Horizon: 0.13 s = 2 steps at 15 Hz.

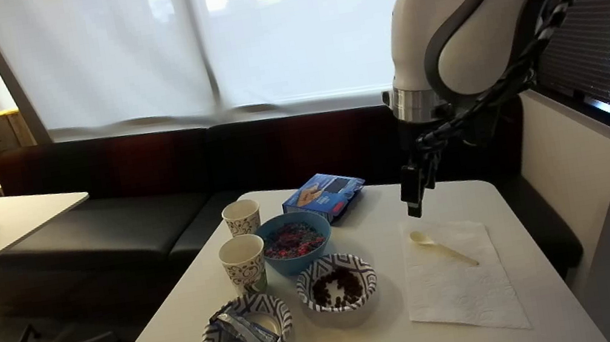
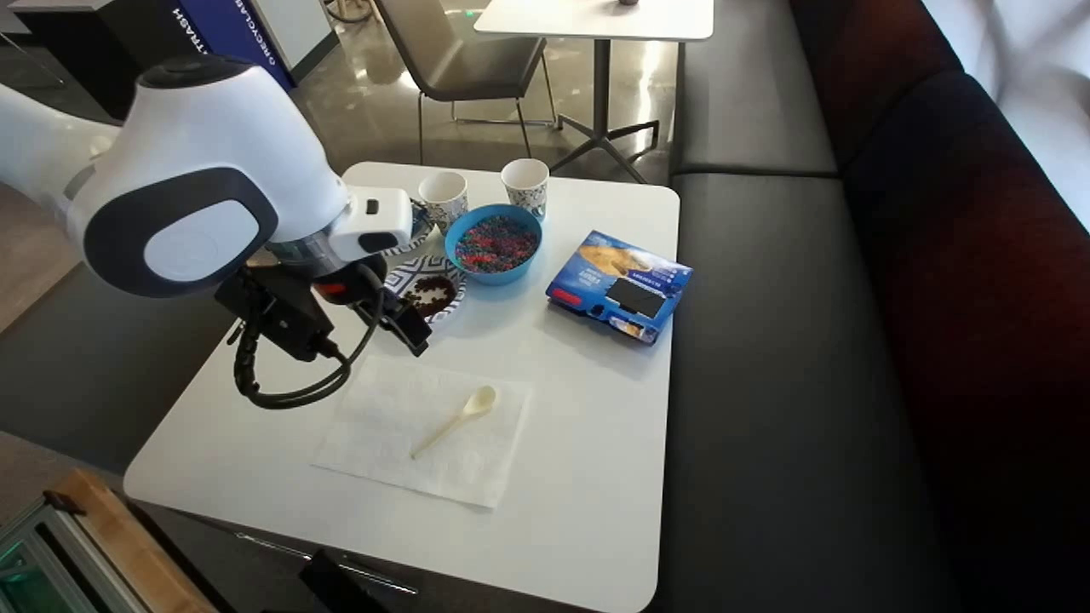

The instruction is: Use the white spoon to place some contents from the black and white bowl into the coffee cup on the left.

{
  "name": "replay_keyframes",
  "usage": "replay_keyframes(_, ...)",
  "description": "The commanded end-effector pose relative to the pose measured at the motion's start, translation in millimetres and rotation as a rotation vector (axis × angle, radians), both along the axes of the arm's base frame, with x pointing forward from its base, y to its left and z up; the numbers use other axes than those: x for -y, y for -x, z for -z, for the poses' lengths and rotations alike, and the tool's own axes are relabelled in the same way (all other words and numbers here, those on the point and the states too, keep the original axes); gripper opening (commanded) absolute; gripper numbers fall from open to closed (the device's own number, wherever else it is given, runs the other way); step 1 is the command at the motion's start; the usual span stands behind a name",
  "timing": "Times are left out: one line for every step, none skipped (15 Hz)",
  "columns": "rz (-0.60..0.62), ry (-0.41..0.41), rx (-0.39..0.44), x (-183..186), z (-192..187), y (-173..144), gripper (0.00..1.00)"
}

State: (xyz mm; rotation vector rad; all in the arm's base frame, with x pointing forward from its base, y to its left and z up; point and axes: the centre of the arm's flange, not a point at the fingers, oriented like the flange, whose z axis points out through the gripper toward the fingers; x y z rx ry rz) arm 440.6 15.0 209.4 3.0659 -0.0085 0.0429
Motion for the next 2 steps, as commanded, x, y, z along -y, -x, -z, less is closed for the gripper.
replay_keyframes(-0.003, -0.008, 0.001, 0.6, -2.0, 0.1, 1.00)
replay_keyframes(-0.004, -0.011, 0.002, 0.4, -2.7, 0.3, 1.00)
